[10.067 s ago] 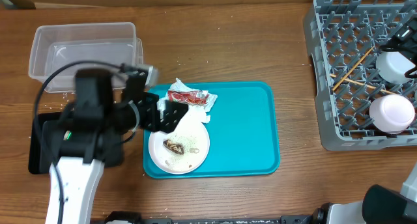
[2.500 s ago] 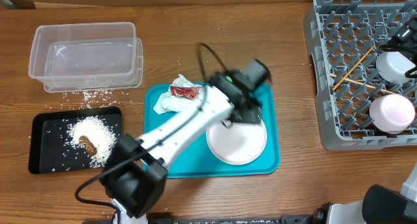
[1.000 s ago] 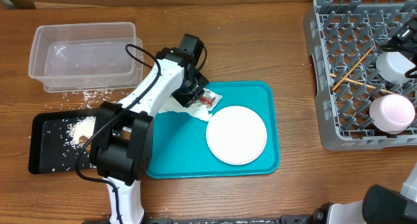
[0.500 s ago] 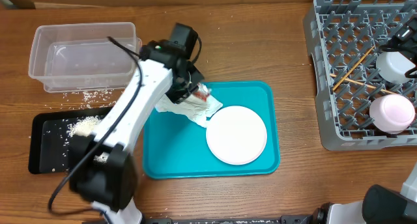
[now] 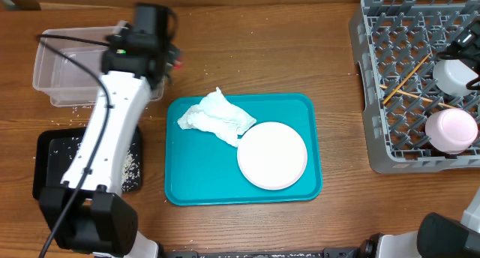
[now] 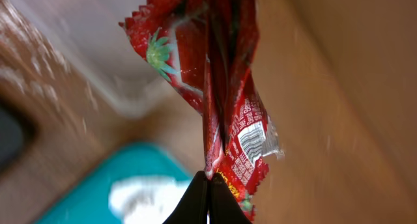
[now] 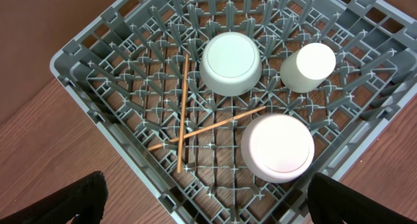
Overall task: Sort waste into correct bins and load items into the dishwasher
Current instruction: 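Carry the red wrapper to the clear plastic bin and release it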
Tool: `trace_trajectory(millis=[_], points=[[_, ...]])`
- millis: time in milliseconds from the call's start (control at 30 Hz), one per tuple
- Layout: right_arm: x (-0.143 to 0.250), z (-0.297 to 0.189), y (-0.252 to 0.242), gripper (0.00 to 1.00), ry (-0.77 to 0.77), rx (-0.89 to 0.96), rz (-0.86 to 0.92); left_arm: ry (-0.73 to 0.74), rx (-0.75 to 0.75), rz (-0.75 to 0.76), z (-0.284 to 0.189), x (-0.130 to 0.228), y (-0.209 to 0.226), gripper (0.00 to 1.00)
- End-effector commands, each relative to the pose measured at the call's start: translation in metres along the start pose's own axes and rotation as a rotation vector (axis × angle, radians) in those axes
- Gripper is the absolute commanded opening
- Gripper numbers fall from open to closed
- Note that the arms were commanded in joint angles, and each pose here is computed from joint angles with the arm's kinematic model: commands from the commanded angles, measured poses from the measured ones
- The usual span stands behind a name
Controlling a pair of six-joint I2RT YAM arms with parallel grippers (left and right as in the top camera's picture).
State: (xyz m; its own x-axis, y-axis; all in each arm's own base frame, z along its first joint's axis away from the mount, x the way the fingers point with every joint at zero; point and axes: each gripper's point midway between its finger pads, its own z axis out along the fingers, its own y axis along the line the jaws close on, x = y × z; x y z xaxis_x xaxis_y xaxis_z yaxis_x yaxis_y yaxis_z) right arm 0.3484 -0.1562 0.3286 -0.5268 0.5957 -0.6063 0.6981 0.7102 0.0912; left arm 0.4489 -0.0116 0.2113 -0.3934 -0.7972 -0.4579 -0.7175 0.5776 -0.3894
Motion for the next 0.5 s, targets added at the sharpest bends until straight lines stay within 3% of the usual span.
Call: trace_trajectory(millis=[0, 167, 233, 300, 467], points=[[-0.003, -0.004, -0.001, 1.0, -0.018, 0.002, 0.003, -0.13, -0.039, -0.076, 0.006, -0.052, 0.019, 0.04], [-0.003, -0.004, -0.001, 1.0, -0.018, 0.002, 0.003, -0.127, -0.049, -0.054, 0.037, -0.074, 0.031, 0.09], [-0.003, -0.004, -0.001, 1.0, -0.018, 0.002, 0.003, -0.11, -0.071, -0.063, 0.049, -0.075, 0.04, 0.33], [-0.003, -0.004, -0.001, 1.0, -0.018, 0.002, 0.003, -0.096, -0.087, -0.071, 0.058, -0.077, 0.047, 0.89], [-0.003, -0.004, -0.001, 1.0, -0.018, 0.002, 0.003, 0.012, -0.009, 0.007, 0.061, -0.066, 0.04, 0.92]])
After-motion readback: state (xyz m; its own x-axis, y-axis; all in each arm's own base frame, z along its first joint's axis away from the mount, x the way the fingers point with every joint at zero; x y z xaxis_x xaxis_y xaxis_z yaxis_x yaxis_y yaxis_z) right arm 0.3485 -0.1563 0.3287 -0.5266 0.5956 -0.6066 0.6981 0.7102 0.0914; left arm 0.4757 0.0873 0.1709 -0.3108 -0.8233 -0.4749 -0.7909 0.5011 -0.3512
